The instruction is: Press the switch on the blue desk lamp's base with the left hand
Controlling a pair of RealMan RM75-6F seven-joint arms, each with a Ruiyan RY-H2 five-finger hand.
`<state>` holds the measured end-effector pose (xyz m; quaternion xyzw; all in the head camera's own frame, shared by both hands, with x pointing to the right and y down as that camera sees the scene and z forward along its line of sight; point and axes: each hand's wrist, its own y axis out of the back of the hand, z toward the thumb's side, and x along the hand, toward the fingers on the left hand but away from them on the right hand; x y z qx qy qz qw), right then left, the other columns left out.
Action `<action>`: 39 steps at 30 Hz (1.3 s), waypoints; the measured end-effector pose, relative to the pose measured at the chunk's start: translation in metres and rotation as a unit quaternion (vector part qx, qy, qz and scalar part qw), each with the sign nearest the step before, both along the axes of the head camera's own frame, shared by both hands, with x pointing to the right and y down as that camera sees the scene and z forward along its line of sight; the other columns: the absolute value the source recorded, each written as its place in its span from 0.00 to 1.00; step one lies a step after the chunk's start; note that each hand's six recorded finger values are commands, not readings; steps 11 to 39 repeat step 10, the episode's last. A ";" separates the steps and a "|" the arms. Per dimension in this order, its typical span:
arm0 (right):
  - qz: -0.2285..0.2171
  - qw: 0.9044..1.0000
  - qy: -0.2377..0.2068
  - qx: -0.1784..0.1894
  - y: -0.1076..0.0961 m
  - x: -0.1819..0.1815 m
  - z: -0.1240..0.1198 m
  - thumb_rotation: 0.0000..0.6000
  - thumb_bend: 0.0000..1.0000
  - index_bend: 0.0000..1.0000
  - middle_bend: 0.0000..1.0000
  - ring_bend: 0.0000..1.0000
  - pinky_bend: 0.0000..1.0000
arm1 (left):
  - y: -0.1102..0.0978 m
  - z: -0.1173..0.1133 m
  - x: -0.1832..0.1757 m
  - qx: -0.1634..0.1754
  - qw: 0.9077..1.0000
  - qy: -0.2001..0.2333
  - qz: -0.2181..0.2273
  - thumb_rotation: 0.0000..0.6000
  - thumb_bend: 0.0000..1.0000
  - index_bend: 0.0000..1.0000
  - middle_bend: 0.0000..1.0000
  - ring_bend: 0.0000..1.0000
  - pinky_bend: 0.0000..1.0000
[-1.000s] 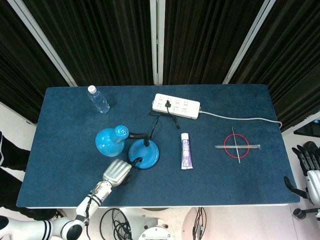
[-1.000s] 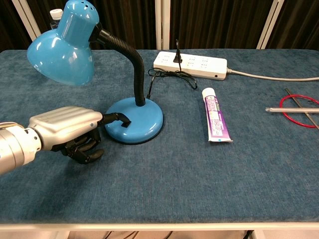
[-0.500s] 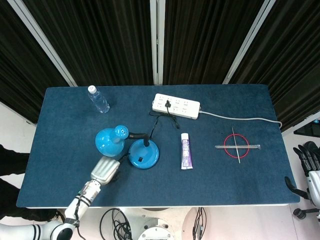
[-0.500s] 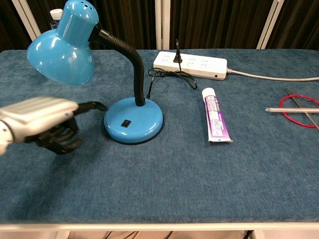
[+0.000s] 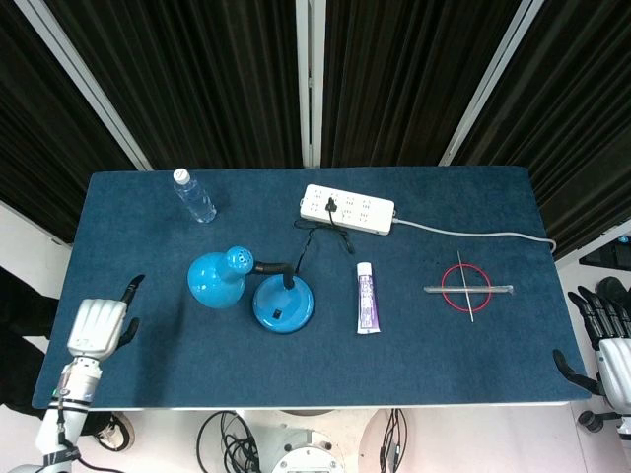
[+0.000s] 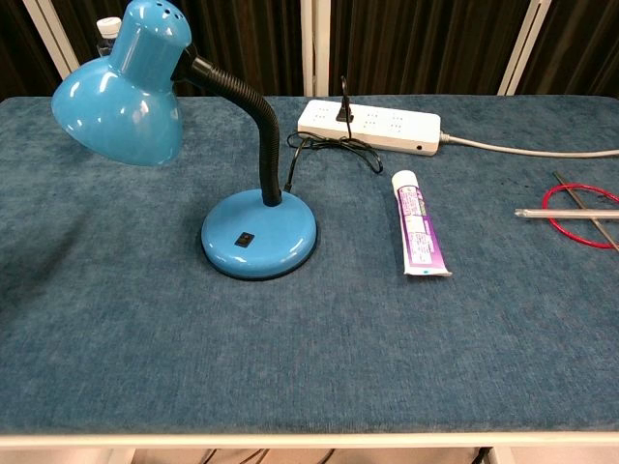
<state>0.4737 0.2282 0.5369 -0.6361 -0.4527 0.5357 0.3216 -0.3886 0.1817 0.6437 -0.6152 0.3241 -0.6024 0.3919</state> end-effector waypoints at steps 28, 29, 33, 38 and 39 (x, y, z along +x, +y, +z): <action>-0.014 0.999 0.033 0.008 -0.003 -0.006 0.001 1.00 0.30 0.00 0.00 0.00 0.00 | 0.008 -0.052 -0.037 0.003 0.998 0.051 -0.028 1.00 0.08 0.06 0.00 0.00 0.06; -0.014 0.999 0.033 0.008 -0.003 -0.006 0.001 1.00 0.30 0.00 0.00 0.00 0.00 | 0.008 -0.052 -0.037 0.003 0.998 0.051 -0.028 1.00 0.08 0.06 0.00 0.00 0.06; -0.014 0.999 0.033 0.008 -0.003 -0.006 0.001 1.00 0.30 0.00 0.00 0.00 0.00 | 0.008 -0.052 -0.037 0.003 0.998 0.051 -0.028 1.00 0.08 0.06 0.00 0.00 0.06; -0.014 0.999 0.033 0.008 -0.003 -0.006 0.001 1.00 0.30 0.00 0.00 0.00 0.00 | 0.008 -0.052 -0.037 0.003 0.998 0.051 -0.028 1.00 0.08 0.06 0.00 0.00 0.06; -0.014 0.999 0.033 0.008 -0.003 -0.006 0.001 1.00 0.30 0.00 0.00 0.00 0.00 | 0.008 -0.052 -0.037 0.003 0.998 0.051 -0.028 1.00 0.08 0.06 0.00 0.00 0.06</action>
